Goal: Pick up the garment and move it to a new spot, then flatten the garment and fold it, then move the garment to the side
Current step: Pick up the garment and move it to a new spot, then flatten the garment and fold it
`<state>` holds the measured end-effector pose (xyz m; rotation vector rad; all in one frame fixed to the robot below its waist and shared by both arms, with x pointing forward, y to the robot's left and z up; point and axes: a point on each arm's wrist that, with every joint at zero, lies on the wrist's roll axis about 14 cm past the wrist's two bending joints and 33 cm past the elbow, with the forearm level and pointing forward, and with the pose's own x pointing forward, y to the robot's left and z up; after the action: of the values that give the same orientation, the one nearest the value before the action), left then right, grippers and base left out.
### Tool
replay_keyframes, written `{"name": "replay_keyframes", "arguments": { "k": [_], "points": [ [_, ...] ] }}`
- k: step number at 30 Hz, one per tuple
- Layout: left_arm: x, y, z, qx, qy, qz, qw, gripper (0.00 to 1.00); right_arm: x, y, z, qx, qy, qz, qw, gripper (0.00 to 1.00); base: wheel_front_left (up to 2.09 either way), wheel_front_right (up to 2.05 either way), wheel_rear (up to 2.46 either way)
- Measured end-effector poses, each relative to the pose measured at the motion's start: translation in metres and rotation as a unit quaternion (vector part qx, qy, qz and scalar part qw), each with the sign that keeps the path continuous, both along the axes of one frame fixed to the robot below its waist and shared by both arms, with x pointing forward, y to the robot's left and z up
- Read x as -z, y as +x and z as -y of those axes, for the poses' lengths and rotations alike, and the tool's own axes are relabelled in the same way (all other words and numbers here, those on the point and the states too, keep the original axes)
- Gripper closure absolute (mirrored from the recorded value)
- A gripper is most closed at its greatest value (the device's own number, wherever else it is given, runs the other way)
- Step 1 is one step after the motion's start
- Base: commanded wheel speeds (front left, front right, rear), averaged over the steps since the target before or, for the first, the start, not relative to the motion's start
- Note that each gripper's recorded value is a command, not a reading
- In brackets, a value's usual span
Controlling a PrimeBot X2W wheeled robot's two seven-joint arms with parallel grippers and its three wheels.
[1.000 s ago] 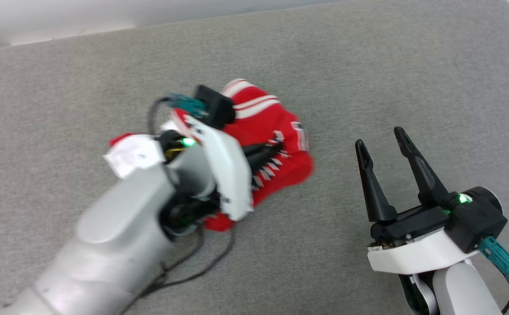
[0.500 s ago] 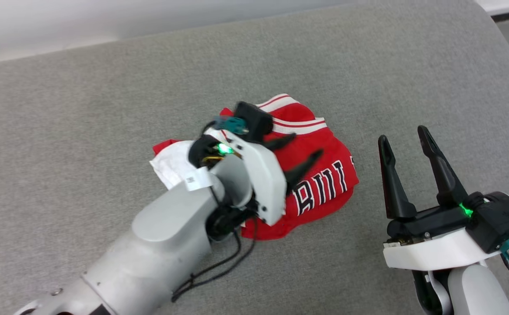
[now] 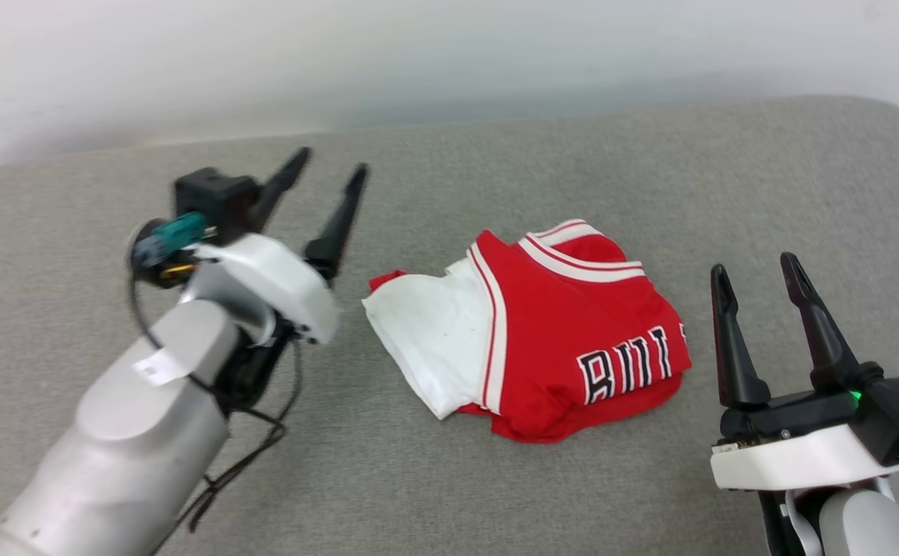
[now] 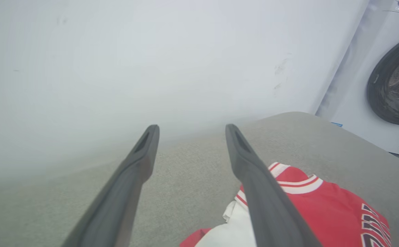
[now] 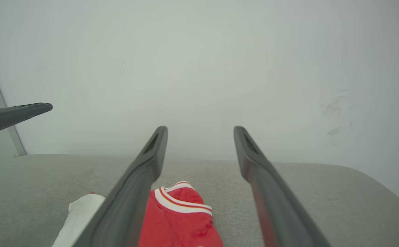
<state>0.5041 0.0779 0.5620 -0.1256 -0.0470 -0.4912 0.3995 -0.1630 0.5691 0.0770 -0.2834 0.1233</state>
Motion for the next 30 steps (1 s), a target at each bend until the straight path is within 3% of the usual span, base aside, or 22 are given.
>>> {"name": "replay_keyframes", "arguments": {
  "k": [4,10,21,30],
  "points": [
    [-0.034,-0.014,-0.05,-0.075,0.0,0.058,0.995,0.0,-0.007,-0.003,-0.005,-0.007,-0.001,0.01,1.0,0.0,0.0,0.0,0.0],
    [-0.024,-0.059,-0.091,-0.138,0.005,0.069,0.988,0.0,-0.015,-0.009,-0.012,-0.016,-0.003,0.022,1.0,0.0,0.0,0.0,0.0],
    [0.013,-0.116,-0.082,-0.152,-0.023,0.035,0.987,0.0,-0.015,-0.014,-0.008,-0.011,-0.004,0.023,1.0,0.0,0.0,0.0,0.0],
    [0.021,-0.122,-0.063,-0.124,-0.039,0.019,0.991,0.0,-0.013,-0.017,-0.008,-0.011,-0.003,0.018,1.0,0.0,0.0,0.0,0.0]
  ]
}}
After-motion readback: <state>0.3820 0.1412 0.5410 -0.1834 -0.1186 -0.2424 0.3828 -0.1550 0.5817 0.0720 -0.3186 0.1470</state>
